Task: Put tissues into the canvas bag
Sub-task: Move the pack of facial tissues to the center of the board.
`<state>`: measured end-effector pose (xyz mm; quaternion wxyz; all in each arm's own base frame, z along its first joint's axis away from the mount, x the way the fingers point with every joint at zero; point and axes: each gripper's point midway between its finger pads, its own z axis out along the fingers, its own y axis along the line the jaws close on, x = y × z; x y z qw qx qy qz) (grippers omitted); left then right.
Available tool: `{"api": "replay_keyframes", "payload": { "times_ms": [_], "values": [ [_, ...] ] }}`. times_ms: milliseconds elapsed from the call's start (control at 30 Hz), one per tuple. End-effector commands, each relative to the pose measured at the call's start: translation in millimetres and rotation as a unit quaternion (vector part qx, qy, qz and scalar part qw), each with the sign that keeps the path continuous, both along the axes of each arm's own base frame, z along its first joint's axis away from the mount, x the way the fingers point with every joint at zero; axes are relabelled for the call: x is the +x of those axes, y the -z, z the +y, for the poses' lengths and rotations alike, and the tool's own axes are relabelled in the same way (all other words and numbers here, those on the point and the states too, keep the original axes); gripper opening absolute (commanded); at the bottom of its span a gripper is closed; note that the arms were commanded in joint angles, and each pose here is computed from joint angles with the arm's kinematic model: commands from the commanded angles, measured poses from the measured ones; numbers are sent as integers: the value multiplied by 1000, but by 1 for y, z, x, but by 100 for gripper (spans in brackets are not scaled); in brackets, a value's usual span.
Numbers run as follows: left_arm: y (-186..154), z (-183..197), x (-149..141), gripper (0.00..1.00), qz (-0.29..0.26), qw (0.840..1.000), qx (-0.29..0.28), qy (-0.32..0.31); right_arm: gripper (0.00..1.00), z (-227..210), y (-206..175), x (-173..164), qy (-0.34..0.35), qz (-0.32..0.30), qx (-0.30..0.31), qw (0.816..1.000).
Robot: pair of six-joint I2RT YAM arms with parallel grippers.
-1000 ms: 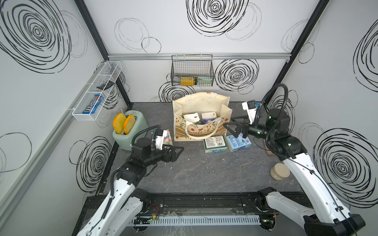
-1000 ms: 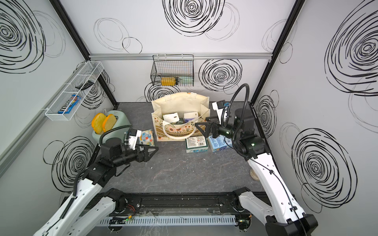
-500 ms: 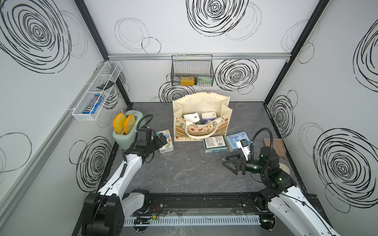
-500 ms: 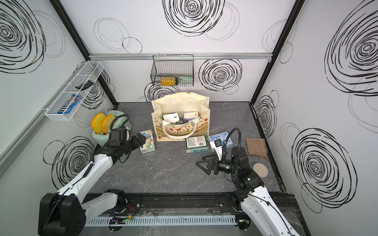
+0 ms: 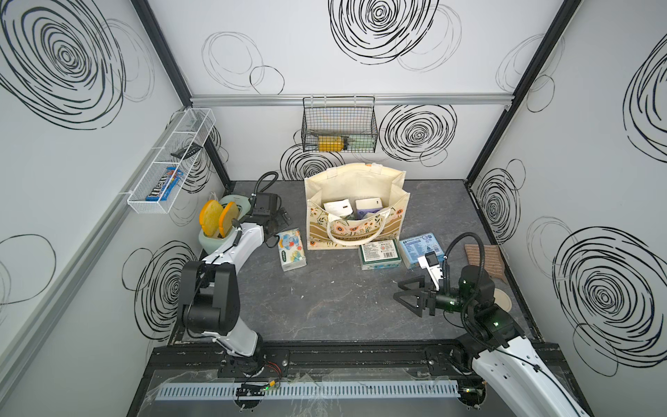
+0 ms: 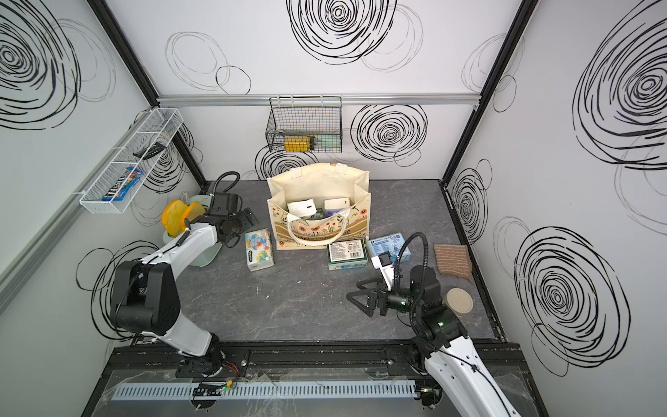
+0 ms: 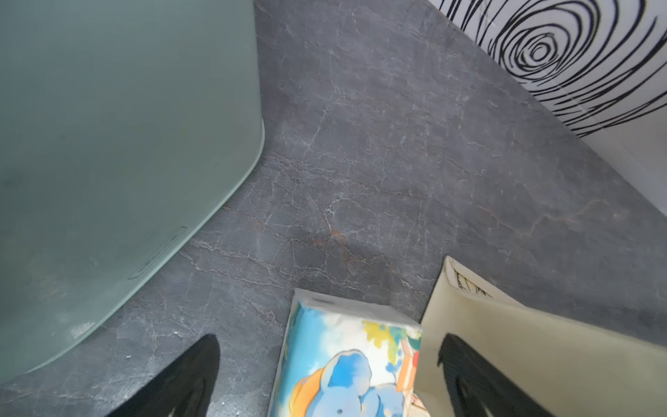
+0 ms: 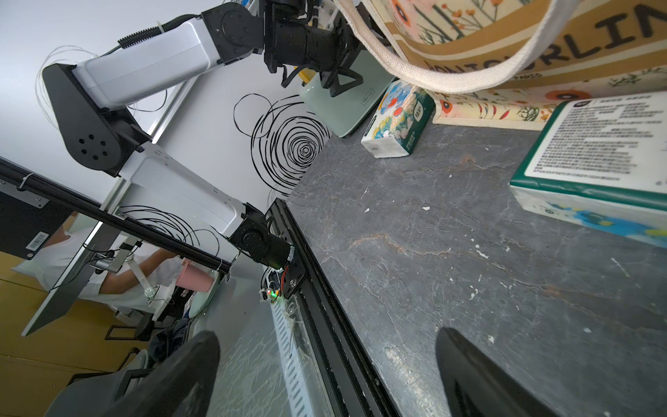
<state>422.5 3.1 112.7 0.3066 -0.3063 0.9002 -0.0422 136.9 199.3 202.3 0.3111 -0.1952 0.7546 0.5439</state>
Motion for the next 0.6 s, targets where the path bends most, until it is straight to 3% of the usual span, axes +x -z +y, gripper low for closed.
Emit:
{"api": "replay_keyframes", "payload": {
  "times_ms": [0, 233, 467, 567],
  "values": [
    [10, 2, -7, 100, 26, 999, 22, 3, 97, 0, -7, -3, -13, -18, 6, 1000],
    [56, -7, -23, 100, 80, 997, 12, -9, 97, -3, -8, -3, -12, -23, 13, 1000],
    [71, -26, -58, 98, 104, 991, 86, -9, 97, -7, -10, 1, -1, -24, 16, 1000],
    [80, -30, -79, 98, 116, 989, 92, -16, 97, -7, -9, 4, 4, -22, 15, 1000]
  ]
}}
